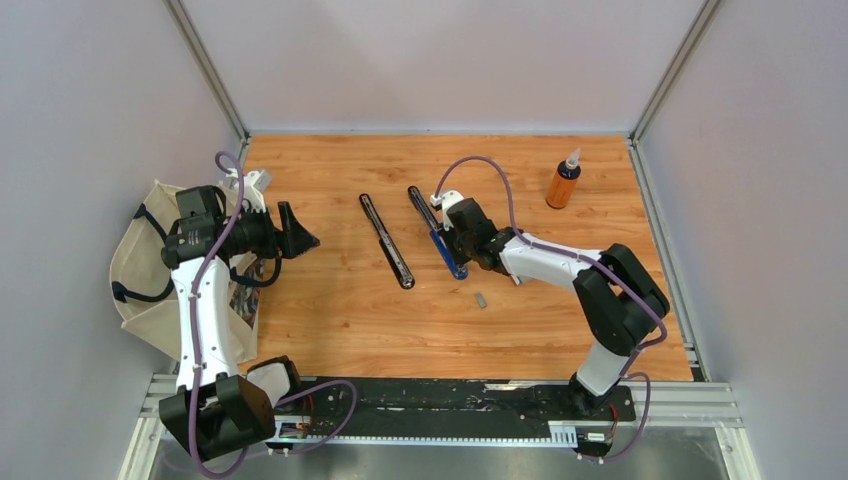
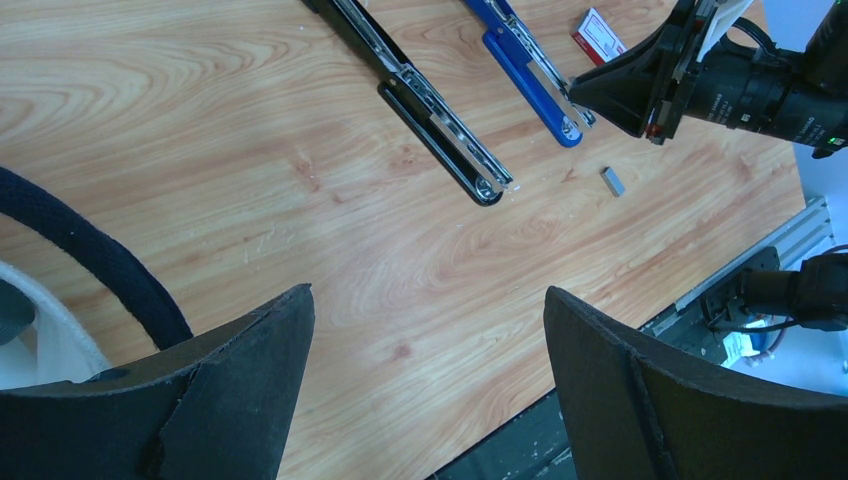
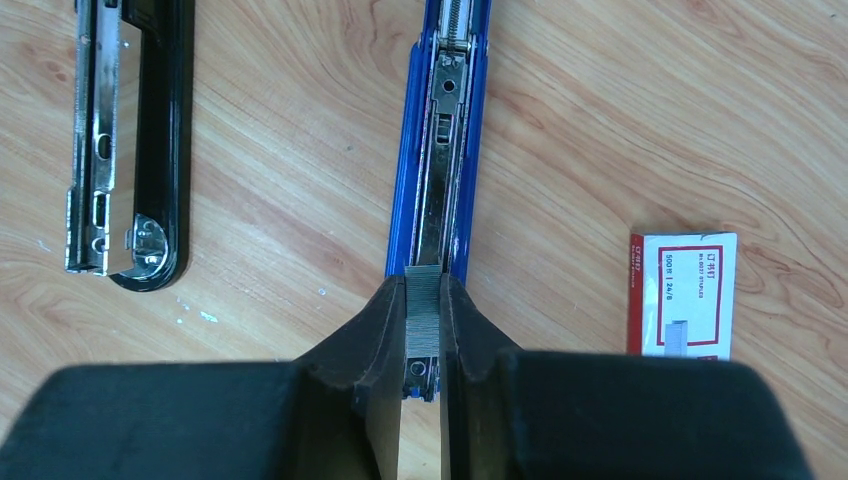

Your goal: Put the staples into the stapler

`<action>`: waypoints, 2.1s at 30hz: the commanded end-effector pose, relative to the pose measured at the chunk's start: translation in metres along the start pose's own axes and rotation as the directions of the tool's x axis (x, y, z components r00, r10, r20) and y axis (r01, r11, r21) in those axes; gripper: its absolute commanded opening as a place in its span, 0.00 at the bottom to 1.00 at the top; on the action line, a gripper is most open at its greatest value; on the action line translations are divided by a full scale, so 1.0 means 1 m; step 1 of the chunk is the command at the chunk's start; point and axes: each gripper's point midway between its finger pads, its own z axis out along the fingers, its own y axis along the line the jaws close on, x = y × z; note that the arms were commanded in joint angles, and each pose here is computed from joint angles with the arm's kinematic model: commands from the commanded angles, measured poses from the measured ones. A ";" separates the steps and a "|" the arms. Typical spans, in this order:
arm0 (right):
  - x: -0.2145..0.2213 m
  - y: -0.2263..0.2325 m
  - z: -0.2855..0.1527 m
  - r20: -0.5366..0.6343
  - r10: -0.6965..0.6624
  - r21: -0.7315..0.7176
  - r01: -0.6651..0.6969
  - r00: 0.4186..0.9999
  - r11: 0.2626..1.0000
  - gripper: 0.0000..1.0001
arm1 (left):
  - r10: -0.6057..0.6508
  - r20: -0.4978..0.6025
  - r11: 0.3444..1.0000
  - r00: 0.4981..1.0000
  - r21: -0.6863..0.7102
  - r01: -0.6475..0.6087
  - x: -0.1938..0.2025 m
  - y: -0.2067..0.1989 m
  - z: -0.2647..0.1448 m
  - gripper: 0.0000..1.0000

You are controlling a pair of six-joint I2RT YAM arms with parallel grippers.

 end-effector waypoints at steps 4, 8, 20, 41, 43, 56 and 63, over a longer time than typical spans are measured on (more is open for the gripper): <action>-0.009 -0.004 0.006 0.020 -0.004 0.017 0.003 1.000 1.000 0.13 | 0.022 0.025 1.000 0.999 0.006 -0.022 -0.005 0.002 -0.001 0.93; -0.010 -0.003 0.006 0.023 -0.003 0.017 0.003 1.000 1.000 0.13 | 0.021 0.024 1.000 1.000 0.006 -0.021 -0.004 0.002 -0.001 0.93; -0.005 -0.005 0.011 0.002 -0.004 0.028 0.004 1.000 1.000 0.15 | 0.021 0.023 1.000 1.000 0.006 -0.021 -0.004 0.003 0.000 0.93; -0.005 -0.005 0.011 -0.005 -0.003 0.027 0.003 1.000 1.000 0.19 | 0.021 0.023 1.000 1.000 0.006 -0.021 -0.004 0.003 0.000 0.93; -0.005 -0.005 0.011 -0.005 -0.003 0.029 0.003 1.000 1.000 0.19 | 0.022 0.024 1.000 0.999 0.006 -0.022 -0.004 0.002 -0.001 0.93; -0.005 -0.011 0.011 -0.007 0.001 0.066 -0.001 1.000 0.998 0.20 | 0.023 0.023 1.000 0.999 0.006 -0.023 -0.004 0.003 0.000 0.93; -0.007 -0.013 0.010 -0.002 0.006 0.081 -0.006 1.000 0.997 0.20 | 0.022 0.024 1.000 0.999 0.006 -0.022 -0.005 0.003 -0.001 0.93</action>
